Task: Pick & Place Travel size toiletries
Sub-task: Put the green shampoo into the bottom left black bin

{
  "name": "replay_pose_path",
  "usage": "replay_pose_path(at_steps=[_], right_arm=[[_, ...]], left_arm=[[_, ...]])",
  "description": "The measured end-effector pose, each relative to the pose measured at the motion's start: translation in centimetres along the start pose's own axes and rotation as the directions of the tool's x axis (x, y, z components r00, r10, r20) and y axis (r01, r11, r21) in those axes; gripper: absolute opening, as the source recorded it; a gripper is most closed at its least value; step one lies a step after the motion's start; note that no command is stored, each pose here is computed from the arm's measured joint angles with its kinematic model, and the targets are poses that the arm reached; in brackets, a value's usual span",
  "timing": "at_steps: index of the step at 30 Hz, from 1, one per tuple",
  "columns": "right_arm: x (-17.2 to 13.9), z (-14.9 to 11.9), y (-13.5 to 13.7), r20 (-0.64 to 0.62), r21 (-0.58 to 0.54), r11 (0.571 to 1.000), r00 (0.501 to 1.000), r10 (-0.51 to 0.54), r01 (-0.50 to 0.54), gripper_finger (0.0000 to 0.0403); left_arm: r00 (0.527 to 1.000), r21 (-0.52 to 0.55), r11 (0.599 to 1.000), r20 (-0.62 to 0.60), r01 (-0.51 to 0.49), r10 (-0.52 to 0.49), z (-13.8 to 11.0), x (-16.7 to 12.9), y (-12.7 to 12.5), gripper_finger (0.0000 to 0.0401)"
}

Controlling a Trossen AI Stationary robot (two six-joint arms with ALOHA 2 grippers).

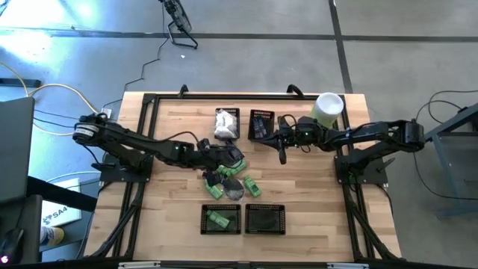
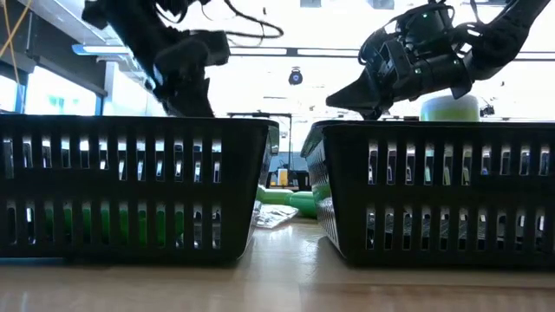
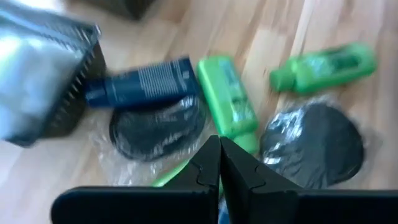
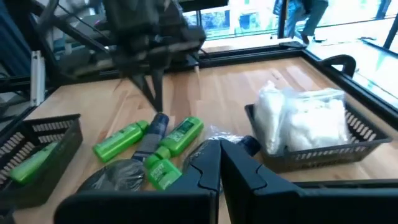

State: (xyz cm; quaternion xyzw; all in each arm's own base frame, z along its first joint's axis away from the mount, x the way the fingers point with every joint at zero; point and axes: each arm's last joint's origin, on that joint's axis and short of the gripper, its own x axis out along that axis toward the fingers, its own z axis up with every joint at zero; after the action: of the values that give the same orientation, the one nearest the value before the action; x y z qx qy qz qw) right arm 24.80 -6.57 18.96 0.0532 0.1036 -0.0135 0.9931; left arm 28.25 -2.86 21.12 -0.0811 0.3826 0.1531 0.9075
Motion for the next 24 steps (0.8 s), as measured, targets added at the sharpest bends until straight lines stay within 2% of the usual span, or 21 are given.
replay_pose_path(at_steps=[6,14,17,21,24], right_arm=[[-1.4,1.7,-0.5,0.071,-0.015,0.999,0.997,-0.033,0.035,0.0003],[-4.7,5.2,0.0,0.259,-0.125,0.989,0.965,-0.046,0.081,0.0003],[-5.4,5.6,0.2,0.272,-0.13,0.988,0.961,-0.042,0.08,0.0003],[-5.6,5.3,0.3,0.222,-0.131,0.99,0.975,-0.021,0.051,0.0003],[-5.5,5.0,0.3,0.198,-0.146,0.987,0.98,-0.032,0.061,0.0003]], left_arm=[[0.999,0.021,1.0,-0.035,-0.006,0.007,-0.4,0.8,-0.1,0.0005],[0.999,0.197,0.98,-0.036,0.002,0.006,-0.4,0.8,-0.1,0.0005],[0.999,0.295,0.955,-0.046,0.033,-0.021,-0.4,0.8,-0.2,0.0006],[0.999,0.3,0.954,-0.041,0.022,-0.01,-0.3,0.9,0.2,0.0007],[0.999,0.309,0.951,-0.041,0.007,0.006,-0.1,1.0,0.8,0.0023]])
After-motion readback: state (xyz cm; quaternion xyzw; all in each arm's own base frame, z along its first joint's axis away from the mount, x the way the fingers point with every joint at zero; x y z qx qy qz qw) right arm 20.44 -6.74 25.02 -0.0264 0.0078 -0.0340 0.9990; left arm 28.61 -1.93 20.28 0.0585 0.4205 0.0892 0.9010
